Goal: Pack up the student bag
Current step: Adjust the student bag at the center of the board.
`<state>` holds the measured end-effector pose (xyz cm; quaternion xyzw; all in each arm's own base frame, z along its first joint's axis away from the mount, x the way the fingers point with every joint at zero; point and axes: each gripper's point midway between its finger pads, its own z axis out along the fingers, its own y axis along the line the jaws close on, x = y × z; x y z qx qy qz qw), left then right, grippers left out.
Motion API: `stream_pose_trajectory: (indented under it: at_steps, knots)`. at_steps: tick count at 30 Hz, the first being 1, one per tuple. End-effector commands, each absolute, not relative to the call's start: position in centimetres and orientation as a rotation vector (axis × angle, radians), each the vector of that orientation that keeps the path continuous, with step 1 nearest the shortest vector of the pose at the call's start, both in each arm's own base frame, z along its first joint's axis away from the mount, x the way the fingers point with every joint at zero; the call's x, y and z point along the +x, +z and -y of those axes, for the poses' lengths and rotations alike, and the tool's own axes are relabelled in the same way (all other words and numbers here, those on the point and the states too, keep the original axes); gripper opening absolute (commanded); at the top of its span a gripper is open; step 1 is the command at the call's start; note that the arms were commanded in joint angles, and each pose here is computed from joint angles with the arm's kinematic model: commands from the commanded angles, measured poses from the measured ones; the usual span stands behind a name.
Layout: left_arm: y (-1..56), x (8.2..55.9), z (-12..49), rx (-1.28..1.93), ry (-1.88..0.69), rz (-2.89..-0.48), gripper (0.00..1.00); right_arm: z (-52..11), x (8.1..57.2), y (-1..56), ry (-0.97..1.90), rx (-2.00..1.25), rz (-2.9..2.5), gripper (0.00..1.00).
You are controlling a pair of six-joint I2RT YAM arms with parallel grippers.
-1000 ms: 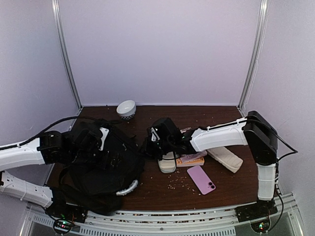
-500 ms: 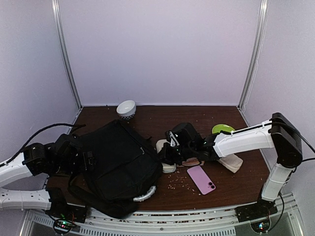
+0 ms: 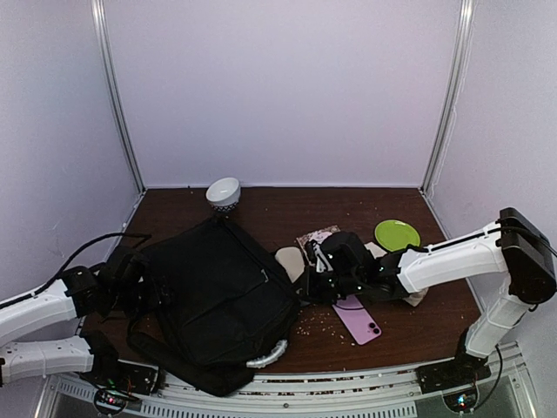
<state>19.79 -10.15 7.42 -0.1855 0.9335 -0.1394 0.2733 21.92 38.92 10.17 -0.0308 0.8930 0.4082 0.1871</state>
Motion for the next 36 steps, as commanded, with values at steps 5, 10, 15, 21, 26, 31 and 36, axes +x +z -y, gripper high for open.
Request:
stream_pose_trajectory:
  at_steps: [5, 10, 15, 21, 26, 31, 36]
  knots:
    - [8.7, 24.9, 12.7, -0.428, -0.602, -2.423, 0.44, -41.7, 19.3, 11.3, 1.007, -0.410, -2.499, 0.00]
    - [10.7, 28.3, 13.5, -0.344, -0.610, -2.390, 0.14, -44.1, 17.7, 11.5, 1.053, -0.504, -2.498, 0.00]
    - [10.7, 30.5, 13.8, -0.270, -0.572, -2.424, 0.00, -46.9, 15.5, 12.5, 1.118, -0.664, -2.473, 0.10]
    - [10.6, 32.5, 11.2, -0.261, -0.469, -2.434, 0.00, -47.4, 14.7, 14.4, 1.109, -0.755, -2.439, 0.61]
    - [12.1, 33.3, 11.3, -0.172, -0.448, -2.441, 0.17, -44.7, 16.7, 16.8, 0.976, -0.727, -2.377, 0.74]
    - [13.9, 31.6, 10.7, -0.126, -0.433, -2.432, 0.87, -41.3, 18.7, 17.5, 0.901, -0.656, -2.342, 0.79]
    - [18.1, 27.8, 10.6, -0.022, -0.337, -2.357, 0.98, -38.2, 20.7, 17.5, 0.824, -0.535, -2.292, 0.78]
